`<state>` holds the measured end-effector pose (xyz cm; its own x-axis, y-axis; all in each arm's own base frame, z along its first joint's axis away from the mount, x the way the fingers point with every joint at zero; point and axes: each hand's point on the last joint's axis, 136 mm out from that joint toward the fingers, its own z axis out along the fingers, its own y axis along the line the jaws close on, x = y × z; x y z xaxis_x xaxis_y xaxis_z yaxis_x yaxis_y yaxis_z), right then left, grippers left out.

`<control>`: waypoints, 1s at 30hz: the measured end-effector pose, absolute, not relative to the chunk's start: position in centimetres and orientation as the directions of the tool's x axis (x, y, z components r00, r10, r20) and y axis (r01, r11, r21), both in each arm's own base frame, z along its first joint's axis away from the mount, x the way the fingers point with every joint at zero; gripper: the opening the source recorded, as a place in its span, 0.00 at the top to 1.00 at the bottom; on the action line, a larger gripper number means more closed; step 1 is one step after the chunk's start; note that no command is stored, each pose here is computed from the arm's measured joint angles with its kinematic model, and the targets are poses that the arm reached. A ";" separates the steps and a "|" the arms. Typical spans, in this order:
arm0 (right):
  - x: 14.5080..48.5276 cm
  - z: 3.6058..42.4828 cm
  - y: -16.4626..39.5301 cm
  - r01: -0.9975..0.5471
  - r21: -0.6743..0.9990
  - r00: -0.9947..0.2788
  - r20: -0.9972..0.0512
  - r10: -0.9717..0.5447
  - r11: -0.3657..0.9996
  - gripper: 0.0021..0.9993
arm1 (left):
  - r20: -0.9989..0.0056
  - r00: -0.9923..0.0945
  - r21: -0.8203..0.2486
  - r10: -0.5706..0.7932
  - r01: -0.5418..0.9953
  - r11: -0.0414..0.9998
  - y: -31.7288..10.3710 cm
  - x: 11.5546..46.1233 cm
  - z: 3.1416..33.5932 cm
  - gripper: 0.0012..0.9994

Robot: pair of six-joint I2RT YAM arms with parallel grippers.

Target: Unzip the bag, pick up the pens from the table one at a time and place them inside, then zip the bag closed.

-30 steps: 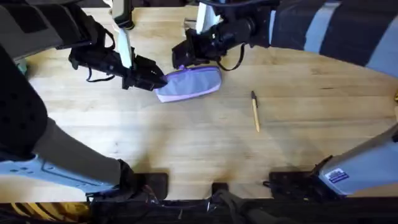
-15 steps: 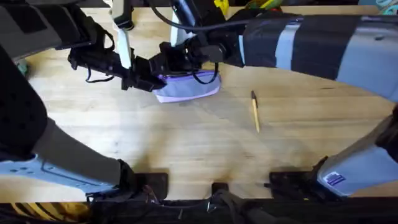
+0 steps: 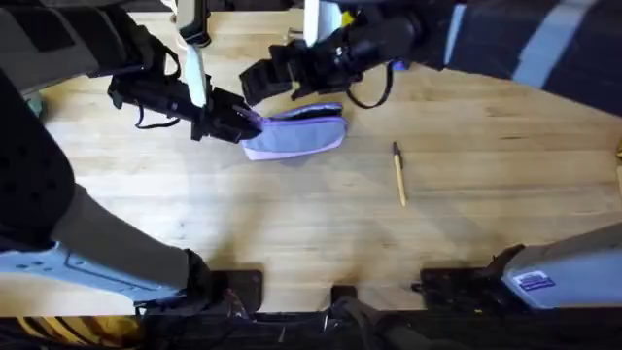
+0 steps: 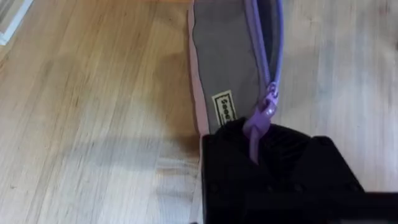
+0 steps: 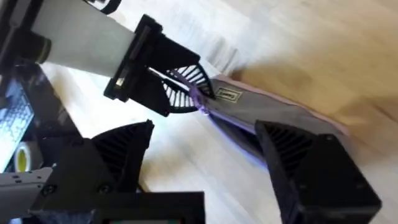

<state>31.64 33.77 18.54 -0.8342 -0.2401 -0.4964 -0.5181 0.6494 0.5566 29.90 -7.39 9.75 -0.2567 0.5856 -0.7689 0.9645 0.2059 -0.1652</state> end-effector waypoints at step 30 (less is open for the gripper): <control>32.5 22.9 28.7 -0.925 -0.116 -0.167 -0.731 -0.662 0.362 0.00 | -0.742 -0.315 -0.158 0.592 0.940 0.303 -4.1 29.9 14.5 0.00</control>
